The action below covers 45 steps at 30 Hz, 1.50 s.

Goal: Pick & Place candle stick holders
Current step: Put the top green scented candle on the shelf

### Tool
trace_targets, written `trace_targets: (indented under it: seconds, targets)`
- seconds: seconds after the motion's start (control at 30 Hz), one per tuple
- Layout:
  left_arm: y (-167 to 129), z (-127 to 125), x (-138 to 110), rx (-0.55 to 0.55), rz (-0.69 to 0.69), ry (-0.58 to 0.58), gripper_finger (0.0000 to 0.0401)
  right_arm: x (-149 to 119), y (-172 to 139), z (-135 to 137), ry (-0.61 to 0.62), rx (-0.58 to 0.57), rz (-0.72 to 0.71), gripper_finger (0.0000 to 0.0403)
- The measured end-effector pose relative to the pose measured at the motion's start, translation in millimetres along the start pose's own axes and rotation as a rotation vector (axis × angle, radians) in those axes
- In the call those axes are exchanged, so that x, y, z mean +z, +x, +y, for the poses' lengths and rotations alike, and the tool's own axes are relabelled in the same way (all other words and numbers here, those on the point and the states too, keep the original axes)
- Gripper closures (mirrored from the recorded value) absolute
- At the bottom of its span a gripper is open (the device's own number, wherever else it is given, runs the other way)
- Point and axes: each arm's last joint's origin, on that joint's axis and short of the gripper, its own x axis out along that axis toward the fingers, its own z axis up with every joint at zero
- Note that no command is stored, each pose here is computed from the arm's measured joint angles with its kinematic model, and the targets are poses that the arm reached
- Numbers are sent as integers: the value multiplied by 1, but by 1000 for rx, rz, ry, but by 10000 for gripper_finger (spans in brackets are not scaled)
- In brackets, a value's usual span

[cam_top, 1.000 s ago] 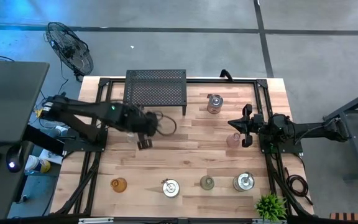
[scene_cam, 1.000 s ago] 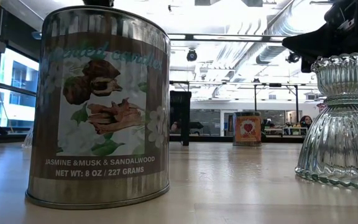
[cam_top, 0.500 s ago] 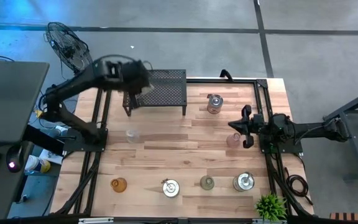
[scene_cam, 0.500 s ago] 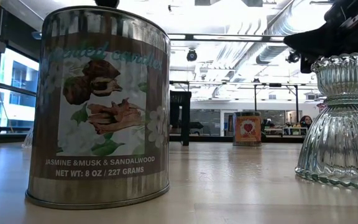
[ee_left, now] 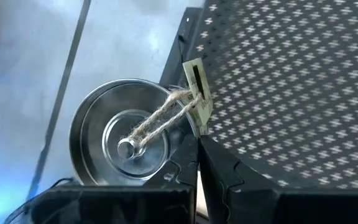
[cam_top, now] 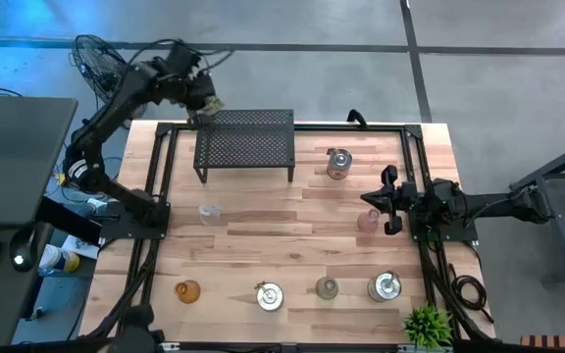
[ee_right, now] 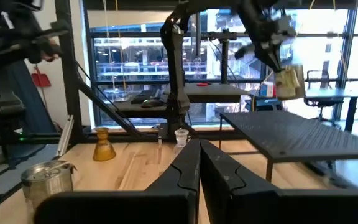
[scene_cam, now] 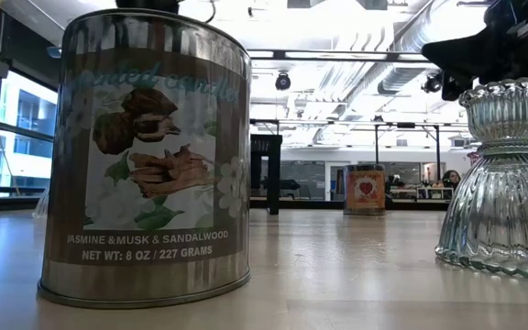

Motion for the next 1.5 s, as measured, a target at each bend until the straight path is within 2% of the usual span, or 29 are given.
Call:
trace_targets:
  seconds: [0.17,0.43,1.5]
  targets:
    - [12,12,-11,-62,-15,-5,401,4,0,0,-76,-5,-37,402]
    - [32,15,-12,-101,47,-6,401,9,-1,0,-159,-20,-97,402]
    - [36,15,-12,-126,45,-8,400,10,-1,0,-159,-19,-104,402]
